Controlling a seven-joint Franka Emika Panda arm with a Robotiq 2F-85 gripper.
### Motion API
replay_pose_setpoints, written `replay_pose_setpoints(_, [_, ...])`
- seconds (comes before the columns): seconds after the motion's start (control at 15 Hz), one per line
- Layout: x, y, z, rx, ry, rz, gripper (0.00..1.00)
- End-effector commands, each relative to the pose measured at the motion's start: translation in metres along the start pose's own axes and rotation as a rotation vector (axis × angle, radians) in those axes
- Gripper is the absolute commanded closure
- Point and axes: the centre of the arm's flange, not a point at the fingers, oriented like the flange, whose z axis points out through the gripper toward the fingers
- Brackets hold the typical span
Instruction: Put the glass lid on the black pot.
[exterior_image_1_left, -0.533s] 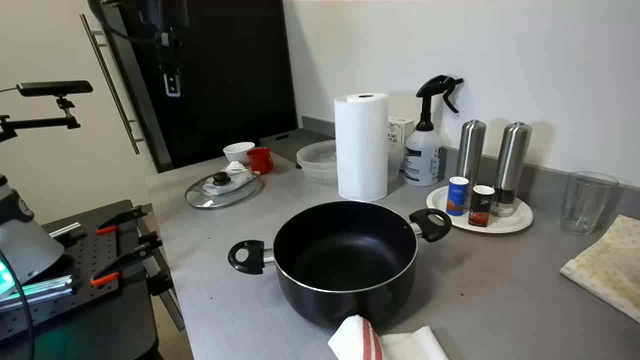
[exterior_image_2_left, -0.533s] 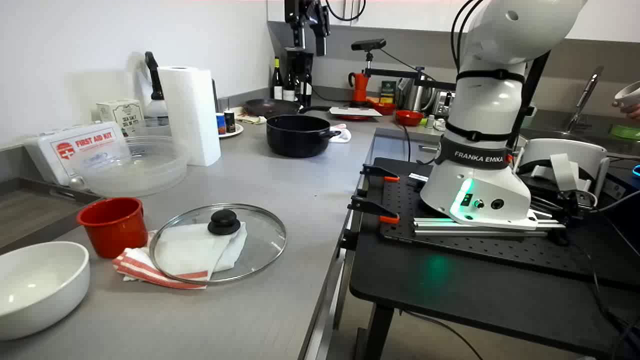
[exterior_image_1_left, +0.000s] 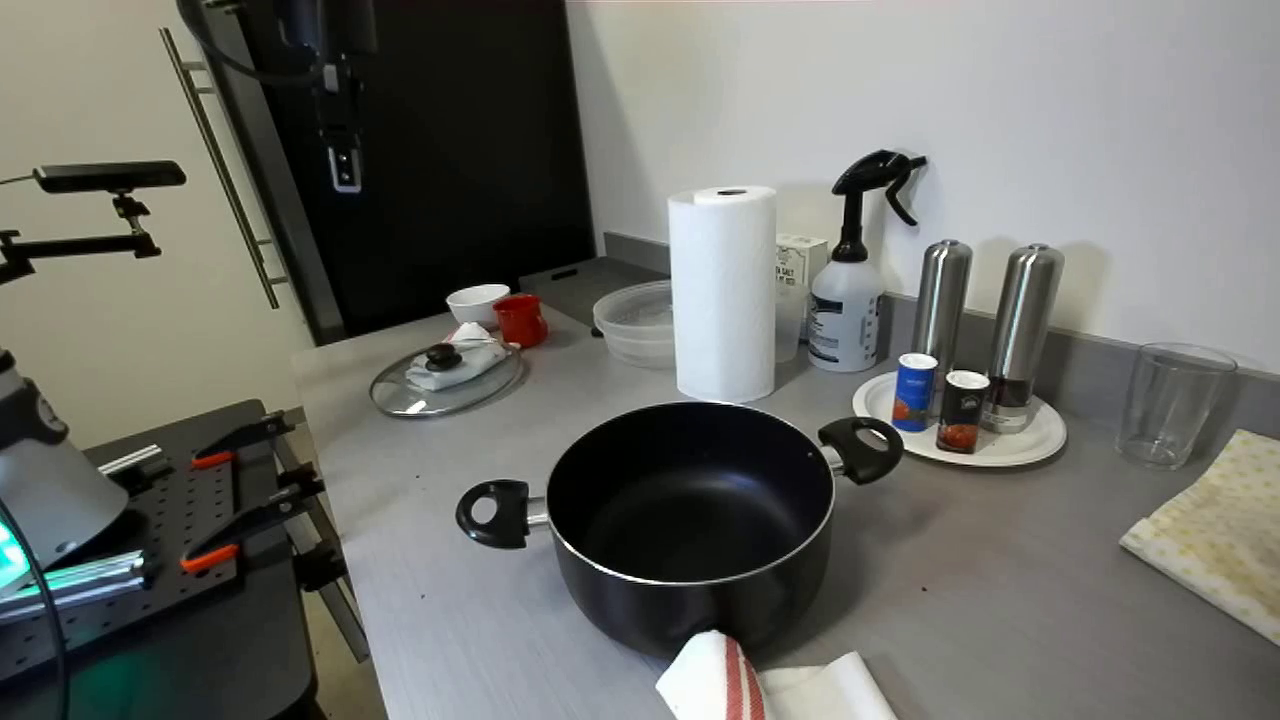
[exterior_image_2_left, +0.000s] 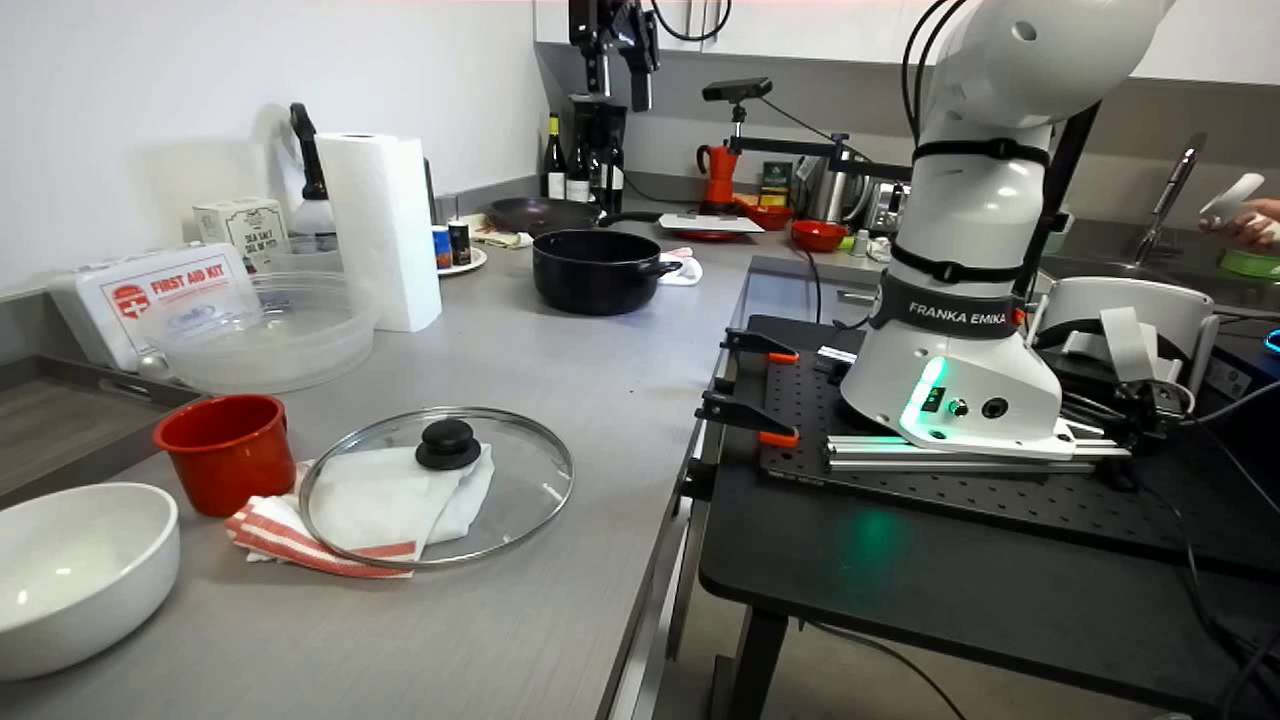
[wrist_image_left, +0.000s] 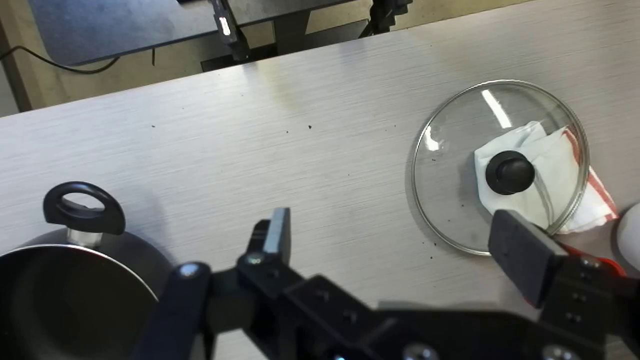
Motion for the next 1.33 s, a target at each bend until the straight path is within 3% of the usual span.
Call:
replay_pose_setpoints(0.0, [0.000,0.000,0.000,0.000,0.000,0.000,0.00])
replay_pose_setpoints(0.93, [0.000,0.000,0.000,0.000,0.000,0.000,0.00])
replay_pose_setpoints(1.27, [0.025,-0.018,0.024,-0.062,-0.036,-0.050,0.00])
